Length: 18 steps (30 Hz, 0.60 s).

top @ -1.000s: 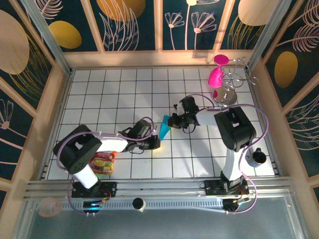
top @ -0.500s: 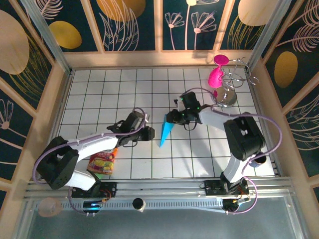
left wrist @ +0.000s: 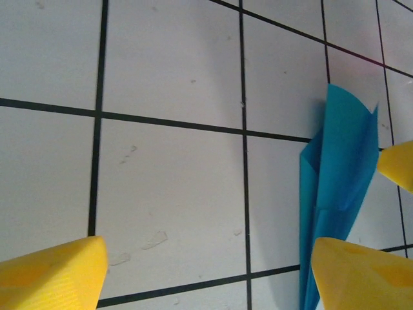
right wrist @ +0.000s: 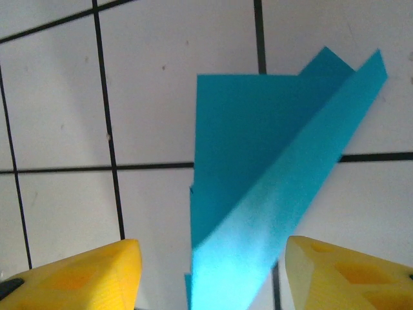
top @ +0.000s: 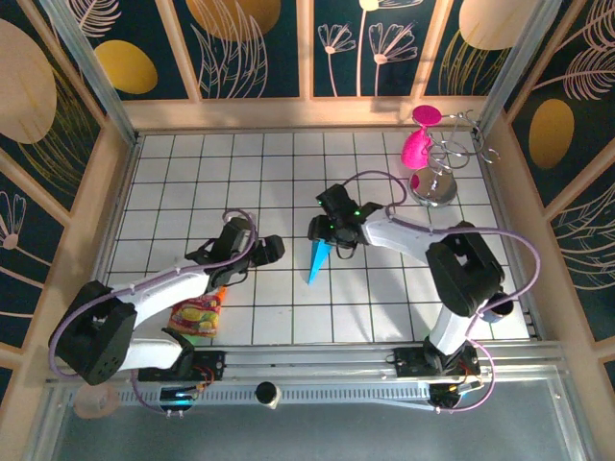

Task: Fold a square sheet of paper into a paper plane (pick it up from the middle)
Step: Fold the wing for the fifth time at the center of the table, then turn over the paper at the center of the table.

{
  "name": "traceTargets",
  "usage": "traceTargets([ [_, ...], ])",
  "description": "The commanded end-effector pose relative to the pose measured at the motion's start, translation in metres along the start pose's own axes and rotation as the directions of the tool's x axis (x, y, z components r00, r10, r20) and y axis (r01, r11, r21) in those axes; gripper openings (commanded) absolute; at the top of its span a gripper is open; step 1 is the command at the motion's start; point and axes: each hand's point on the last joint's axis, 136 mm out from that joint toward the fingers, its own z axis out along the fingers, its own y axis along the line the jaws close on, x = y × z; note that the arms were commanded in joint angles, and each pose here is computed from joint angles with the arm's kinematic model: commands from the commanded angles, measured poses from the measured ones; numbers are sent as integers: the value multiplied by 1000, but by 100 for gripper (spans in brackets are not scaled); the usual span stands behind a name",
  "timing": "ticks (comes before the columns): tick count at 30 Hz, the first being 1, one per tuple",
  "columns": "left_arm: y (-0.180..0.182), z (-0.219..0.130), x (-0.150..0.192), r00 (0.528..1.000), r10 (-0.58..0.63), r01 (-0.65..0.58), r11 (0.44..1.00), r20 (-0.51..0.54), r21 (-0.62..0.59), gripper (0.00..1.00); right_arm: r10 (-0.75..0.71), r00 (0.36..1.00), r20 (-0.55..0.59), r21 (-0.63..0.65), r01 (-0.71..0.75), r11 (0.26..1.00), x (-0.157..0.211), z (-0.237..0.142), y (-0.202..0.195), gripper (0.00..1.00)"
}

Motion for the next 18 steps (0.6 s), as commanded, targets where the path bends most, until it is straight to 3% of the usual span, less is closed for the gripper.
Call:
traceTargets([
  [1, 2, -2, -9, 998, -22, 22, 1000, 56, 4, 86, 67, 997, 36, 119, -71, 990, -1, 10, -11, 61],
  [10, 9, 4, -4, 999, -16, 16, 1000, 40, -19, 90, 114, 990, 80, 188, -127, 974, 4, 1, -24, 49],
  [18, 8, 10, -7, 999, -28, 29, 999, 37, -27, 91, 139, 985, 106, 206, -158, 966, 6, -8, -32, 31],
])
